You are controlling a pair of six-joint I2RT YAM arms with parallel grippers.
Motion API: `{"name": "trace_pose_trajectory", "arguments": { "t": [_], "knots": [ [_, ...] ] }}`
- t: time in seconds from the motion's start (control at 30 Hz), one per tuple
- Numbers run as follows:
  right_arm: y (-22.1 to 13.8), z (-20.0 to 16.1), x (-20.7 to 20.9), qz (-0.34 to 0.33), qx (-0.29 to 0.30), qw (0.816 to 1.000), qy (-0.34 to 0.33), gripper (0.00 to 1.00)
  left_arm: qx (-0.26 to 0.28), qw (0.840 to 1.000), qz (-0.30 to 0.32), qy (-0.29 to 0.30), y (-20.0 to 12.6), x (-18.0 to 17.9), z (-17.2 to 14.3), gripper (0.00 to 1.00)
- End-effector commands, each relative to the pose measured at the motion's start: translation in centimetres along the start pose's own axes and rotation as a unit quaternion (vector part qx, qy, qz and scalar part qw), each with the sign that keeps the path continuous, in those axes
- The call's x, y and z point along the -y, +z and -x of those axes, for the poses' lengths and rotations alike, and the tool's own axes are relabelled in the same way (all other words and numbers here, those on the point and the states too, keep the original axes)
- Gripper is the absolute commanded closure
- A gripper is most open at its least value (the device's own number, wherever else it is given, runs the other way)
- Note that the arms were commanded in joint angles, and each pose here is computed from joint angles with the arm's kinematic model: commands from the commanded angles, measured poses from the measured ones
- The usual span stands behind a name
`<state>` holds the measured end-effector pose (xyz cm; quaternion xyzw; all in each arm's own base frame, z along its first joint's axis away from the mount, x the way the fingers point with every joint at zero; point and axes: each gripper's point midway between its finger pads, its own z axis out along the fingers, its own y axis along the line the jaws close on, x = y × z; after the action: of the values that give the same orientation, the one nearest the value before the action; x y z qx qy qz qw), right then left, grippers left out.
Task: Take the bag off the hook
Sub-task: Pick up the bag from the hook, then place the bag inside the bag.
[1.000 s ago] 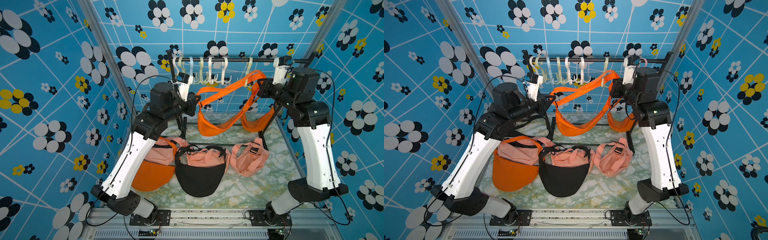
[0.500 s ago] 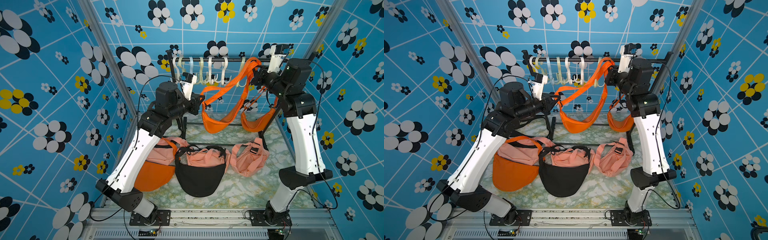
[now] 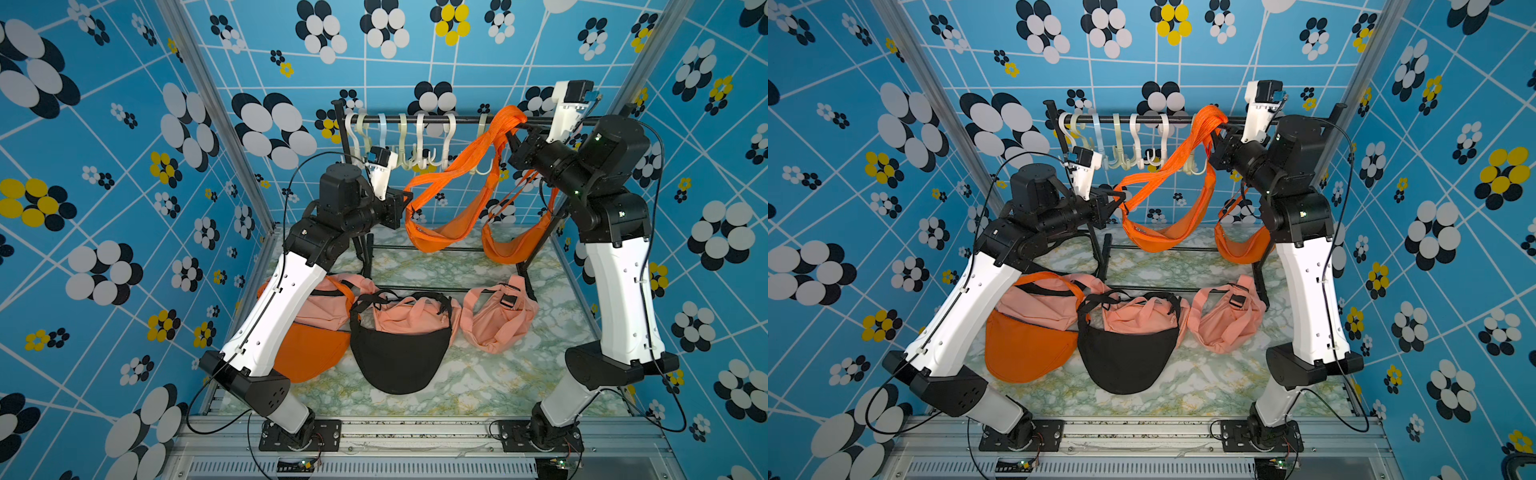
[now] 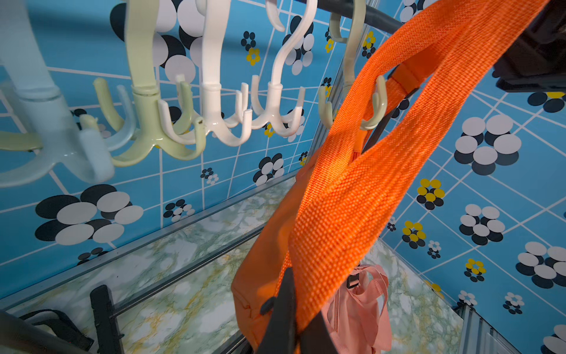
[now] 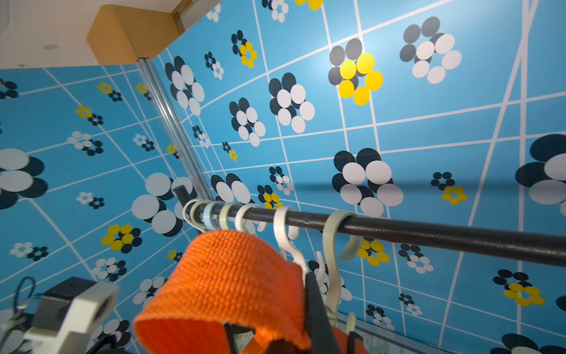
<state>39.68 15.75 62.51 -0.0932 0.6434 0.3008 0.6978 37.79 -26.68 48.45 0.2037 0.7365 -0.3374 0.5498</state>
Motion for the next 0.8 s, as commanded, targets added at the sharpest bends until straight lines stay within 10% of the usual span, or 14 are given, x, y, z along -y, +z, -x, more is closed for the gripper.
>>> {"name": "trace_pose_trajectory", "arguments": {
  "t": [0.0, 0.43, 0.77],
  "knots": [
    [-2.0, 1.7, -4.1, 0.08, 0.022, 0.997, 0.005, 1.0, 0.019, 1.0, 0.013, -0.001, -0.7, -0.7, 0.9, 1.0],
    [-6.1, -2.8, -5.1, 0.071, -0.024, 0.997, -0.01, 1.0, 0.048, 0.996, 0.073, 0.005, -6.4, -2.0, 1.5, 1.0],
    [-9.2, -11.5, -9.9, 0.192, -0.211, 0.958, 0.023, 1.0, -0.011, 0.992, 0.128, -0.021, -11.2, -2.6, -2.8, 1.0]
  ]
}}
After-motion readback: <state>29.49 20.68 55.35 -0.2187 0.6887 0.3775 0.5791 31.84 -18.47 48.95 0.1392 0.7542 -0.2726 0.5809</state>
